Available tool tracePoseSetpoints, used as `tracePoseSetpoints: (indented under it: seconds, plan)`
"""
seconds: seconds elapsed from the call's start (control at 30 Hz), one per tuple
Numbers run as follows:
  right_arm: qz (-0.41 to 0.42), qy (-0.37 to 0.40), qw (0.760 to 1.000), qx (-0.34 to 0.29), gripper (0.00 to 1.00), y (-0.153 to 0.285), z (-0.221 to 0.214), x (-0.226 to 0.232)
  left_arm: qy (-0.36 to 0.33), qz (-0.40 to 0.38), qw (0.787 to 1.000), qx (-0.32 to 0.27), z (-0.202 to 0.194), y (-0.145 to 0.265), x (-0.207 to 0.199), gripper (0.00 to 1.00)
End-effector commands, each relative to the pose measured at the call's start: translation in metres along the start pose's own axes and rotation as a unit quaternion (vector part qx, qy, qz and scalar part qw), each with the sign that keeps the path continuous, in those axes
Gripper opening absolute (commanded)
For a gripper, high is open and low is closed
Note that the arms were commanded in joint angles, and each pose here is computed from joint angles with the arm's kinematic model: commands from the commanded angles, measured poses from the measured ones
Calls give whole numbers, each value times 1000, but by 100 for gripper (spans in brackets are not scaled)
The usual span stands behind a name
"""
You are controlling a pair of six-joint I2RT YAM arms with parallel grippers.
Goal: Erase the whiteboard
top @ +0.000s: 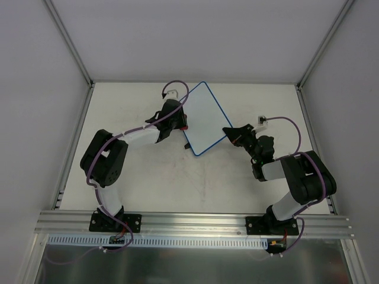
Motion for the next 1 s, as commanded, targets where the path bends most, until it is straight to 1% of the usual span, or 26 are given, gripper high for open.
tracePoseSetpoints:
  seconds: [0.0,0.07,0.13,0.3,0.43,0.67,0.8,0.97]
  plan:
    - [50,16,999,2,0,-3,2,12,-19,38,998,-45,40,5,0,0]
    - [50,17,999,1,0,-4,2,12,-26,49,998,-41,51,3,-1,0]
    - [51,17,999,1,0,-4,2,13,-27,57,997,-37,54,-4,1,0]
    - [50,17,999,2,0,-4,2,12,-20,48,998,-23,53,-16,4,0]
    - [51,18,999,1,0,-4,2,13,-26,64,997,-27,59,-23,5,0]
    - [51,17,999,1,0,-4,3,13,-20,80,997,-14,56,-37,13,0]
    - [51,17,999,3,0,-4,2,13,-12,87,996,5,50,-49,20,0]
    - [50,17,999,2,0,-4,2,12,-29,93,995,26,53,-58,21,0]
Point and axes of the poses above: each gripper's point midway between its finger pads, its own y axis back along the fingers, its own x axis along the line the jaws close on, z = x × y, the point moved 10 cm from there along y, back along the fingers, and after that the axes turned 13 degrees about -y, right-handed, at the moved point
